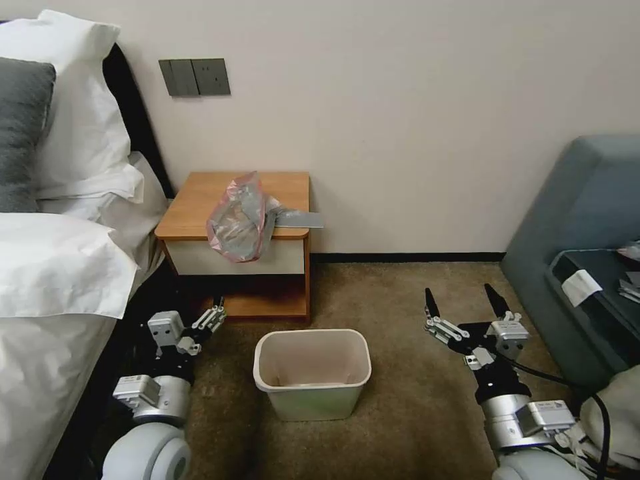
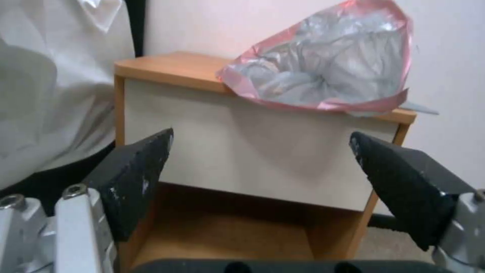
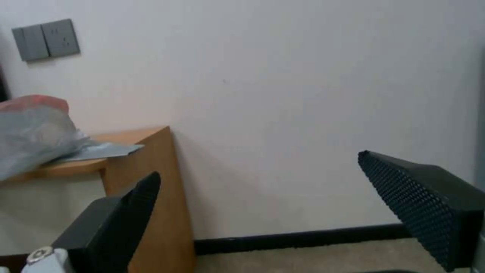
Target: Pick up the garbage bag from the table and place it over the trash can.
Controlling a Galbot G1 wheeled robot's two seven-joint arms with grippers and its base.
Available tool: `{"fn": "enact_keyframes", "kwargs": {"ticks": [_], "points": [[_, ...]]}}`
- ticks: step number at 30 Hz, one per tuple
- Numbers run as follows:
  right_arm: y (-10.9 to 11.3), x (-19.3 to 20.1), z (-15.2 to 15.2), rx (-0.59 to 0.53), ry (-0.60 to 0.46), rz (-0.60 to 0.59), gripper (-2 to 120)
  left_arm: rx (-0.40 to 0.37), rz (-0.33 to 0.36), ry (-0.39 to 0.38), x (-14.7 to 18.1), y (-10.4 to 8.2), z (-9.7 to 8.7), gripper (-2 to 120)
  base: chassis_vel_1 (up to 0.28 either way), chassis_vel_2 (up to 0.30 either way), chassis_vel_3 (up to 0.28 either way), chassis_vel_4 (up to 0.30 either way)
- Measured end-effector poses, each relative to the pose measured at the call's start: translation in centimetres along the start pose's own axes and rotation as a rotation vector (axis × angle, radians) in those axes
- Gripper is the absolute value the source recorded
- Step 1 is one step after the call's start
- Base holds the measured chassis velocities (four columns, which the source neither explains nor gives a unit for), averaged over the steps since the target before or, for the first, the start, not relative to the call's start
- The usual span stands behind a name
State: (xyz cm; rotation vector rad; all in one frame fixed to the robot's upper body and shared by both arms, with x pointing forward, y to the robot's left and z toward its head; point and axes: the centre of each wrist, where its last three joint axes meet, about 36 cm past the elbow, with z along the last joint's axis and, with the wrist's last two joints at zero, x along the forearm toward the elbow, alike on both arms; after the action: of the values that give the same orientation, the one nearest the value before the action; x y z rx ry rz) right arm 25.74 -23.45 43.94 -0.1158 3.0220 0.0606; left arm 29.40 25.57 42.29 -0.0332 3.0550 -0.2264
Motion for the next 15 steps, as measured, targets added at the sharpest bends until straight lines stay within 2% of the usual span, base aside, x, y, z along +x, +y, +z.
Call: {"fn": "enact_keyframes", "kwargs": {"ticks": [9, 15], "points": [[-0.3, -2.5, 2.0, -0.026, -0.016, -0.026, 100, -0.009, 0.0, -0.005, 0.0, -0.1, 0.7, 89, 0.0, 0.0, 0.0, 0.0], [-0.5, -5.7, 1.9, -0.13, -0.019, -0.072, 100, -0.015, -0.003, -0.003, 0.1, 0.0, 1.1, 89, 0.0, 0.0, 0.0, 0.0]]}}
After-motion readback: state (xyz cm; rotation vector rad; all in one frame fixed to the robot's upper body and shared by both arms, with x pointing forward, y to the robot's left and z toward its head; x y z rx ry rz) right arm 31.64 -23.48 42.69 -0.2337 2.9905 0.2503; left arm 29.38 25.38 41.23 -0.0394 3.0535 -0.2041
